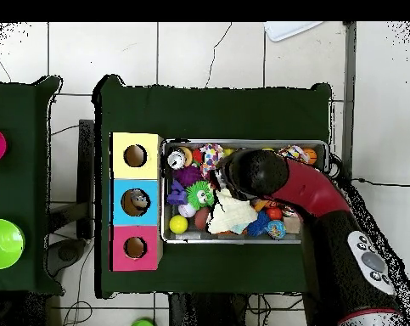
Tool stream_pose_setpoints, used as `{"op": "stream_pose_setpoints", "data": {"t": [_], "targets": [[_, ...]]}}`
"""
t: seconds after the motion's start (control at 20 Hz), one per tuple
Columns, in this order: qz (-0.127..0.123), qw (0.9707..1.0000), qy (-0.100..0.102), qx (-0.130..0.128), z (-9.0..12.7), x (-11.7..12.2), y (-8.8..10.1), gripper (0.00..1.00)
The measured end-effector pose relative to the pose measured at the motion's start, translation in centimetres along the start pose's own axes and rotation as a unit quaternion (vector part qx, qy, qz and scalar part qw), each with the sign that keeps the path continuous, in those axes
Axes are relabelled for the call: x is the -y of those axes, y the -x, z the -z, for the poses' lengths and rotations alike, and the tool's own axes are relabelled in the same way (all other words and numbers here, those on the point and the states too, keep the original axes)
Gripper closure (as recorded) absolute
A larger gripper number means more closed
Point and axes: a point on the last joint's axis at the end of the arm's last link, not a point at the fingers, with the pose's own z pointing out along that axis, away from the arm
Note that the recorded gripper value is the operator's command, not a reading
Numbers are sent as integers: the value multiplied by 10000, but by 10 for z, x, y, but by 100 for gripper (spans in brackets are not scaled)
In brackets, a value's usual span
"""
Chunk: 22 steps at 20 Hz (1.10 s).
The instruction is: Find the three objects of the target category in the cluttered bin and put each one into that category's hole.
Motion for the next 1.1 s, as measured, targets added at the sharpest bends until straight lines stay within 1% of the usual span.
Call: {"op": "stream_pose_setpoints", "data": {"t": [0.05,0.1,0.2,0.3,0.45,0.6,0.65,0.7,0.85,0.9,1.1], "targets": [[-3,10000,-19,2,0,3,-1,0],[-7,10000,-85,0,2,13,-5,0],[-8,9999,-118,-5,2,18,-8,0],[36,9997,-246,-24,2,32,-13,0],[138,9990,-426,-38,3,46,-13,0],[266,9976,-633,-54,5,59,-12,0],[289,9973,-674,-56,5,61,-12,0],[336,9965,-763,-57,6,67,-10,0],[399,9953,-881,-79,9,76,-9,0],[455,9940,-984,-111,12,85,-8,0],[562,9915,-1157,-215,16,100,-6,0]]}}
